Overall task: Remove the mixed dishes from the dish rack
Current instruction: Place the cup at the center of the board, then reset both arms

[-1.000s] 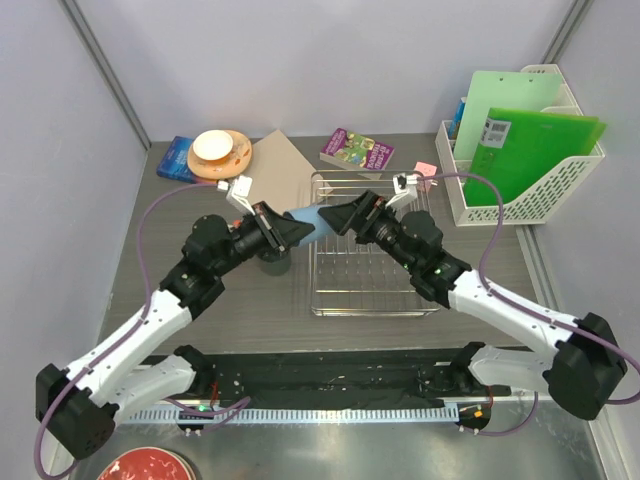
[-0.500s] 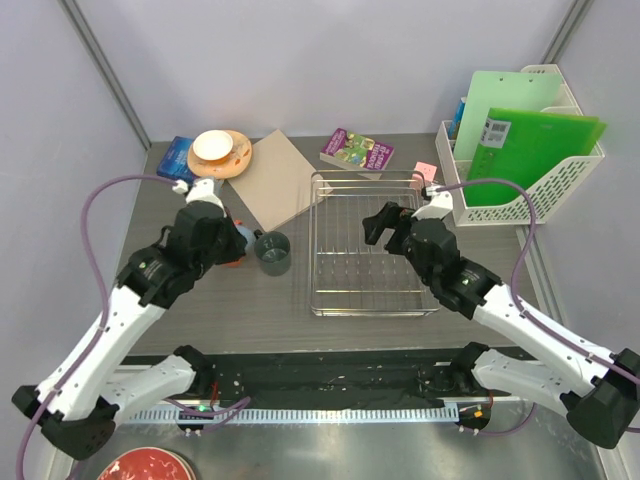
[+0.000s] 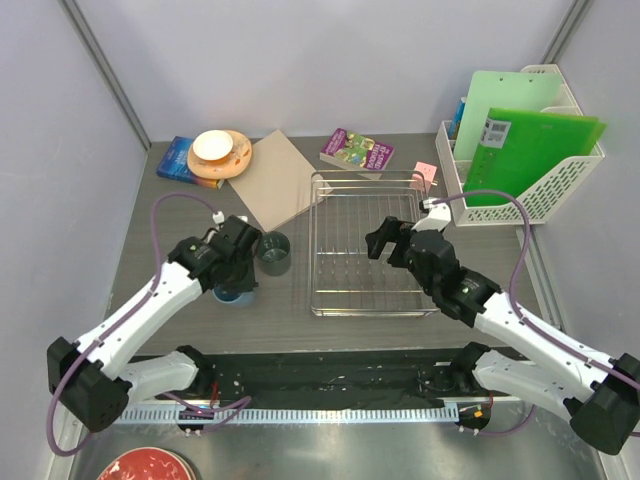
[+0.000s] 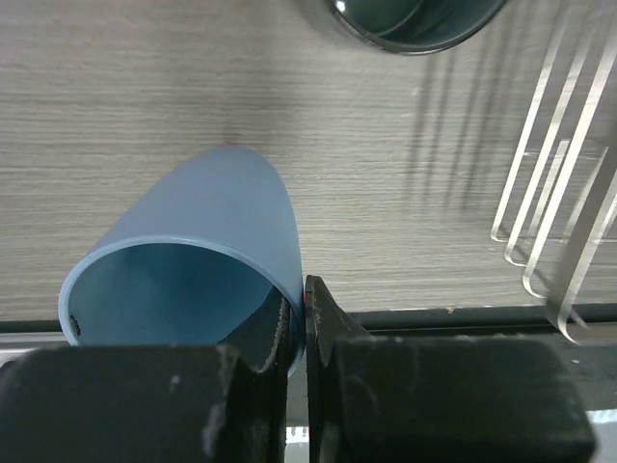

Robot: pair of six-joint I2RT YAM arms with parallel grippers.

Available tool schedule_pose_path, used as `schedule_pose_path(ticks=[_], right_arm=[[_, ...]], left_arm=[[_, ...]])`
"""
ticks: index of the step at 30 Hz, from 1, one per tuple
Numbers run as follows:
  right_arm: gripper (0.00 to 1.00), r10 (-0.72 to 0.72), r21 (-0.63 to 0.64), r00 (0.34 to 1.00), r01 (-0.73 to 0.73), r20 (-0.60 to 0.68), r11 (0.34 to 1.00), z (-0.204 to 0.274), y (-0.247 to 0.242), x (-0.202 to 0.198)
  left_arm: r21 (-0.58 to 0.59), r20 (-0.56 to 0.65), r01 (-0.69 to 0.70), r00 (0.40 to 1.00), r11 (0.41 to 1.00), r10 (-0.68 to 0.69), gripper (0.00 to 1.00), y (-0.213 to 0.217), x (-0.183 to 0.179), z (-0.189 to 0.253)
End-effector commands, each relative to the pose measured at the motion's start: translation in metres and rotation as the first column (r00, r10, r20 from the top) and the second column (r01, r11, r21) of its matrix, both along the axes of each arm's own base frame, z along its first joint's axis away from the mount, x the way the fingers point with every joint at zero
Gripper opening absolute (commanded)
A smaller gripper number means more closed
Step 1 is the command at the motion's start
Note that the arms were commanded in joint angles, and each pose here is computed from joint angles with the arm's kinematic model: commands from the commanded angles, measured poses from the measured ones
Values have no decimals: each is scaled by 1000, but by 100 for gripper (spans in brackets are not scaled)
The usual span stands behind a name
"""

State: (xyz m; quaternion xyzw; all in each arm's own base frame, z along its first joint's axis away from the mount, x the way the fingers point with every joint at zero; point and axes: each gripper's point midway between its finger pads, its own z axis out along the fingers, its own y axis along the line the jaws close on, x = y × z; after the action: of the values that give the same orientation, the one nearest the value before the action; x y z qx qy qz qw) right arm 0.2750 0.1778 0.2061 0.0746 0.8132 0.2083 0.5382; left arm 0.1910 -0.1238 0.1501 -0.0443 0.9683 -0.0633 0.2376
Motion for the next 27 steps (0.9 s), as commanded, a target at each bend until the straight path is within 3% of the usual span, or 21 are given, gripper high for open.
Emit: schedule_pose_path(ticks=[1,10,12,13,16,19,25,27], right_arm=[[100,9,45,1000,-10,28,999,8,2,-2],[100,13,19,999,-13,34,1000,4,-2,-4],[100,18,6,999,-18,33,1000,2,-2,-4],[100,20,9,999,-21,35,1000,2,-1,-4],[100,31,5,999,-31,37,1000,2,0,-3],[100,34,6,999,-35,43,999,3,2,-3],[100,23,-4,997,-23,68,1000,13,-2,-1],[100,19,-12,997,-18,80,1000,16,-4,0]], left_arm=[[-20,-15,13,1000,1000,-13,0,-14,14,-19],[-5,-79,39,996,999,-39,3,-26,24,-45],[-5,-74,44,996,999,-45,14,-27,25,-43],[2,-73,52,996,999,-51,32,-26,25,-43],[12,-66,53,996,999,-52,64,-23,25,-38],[20,-46,49,998,999,-48,81,-19,25,-30],[29,38,29,999,999,-30,100,-7,25,15],[45,123,13,992,999,-19,100,3,29,46]])
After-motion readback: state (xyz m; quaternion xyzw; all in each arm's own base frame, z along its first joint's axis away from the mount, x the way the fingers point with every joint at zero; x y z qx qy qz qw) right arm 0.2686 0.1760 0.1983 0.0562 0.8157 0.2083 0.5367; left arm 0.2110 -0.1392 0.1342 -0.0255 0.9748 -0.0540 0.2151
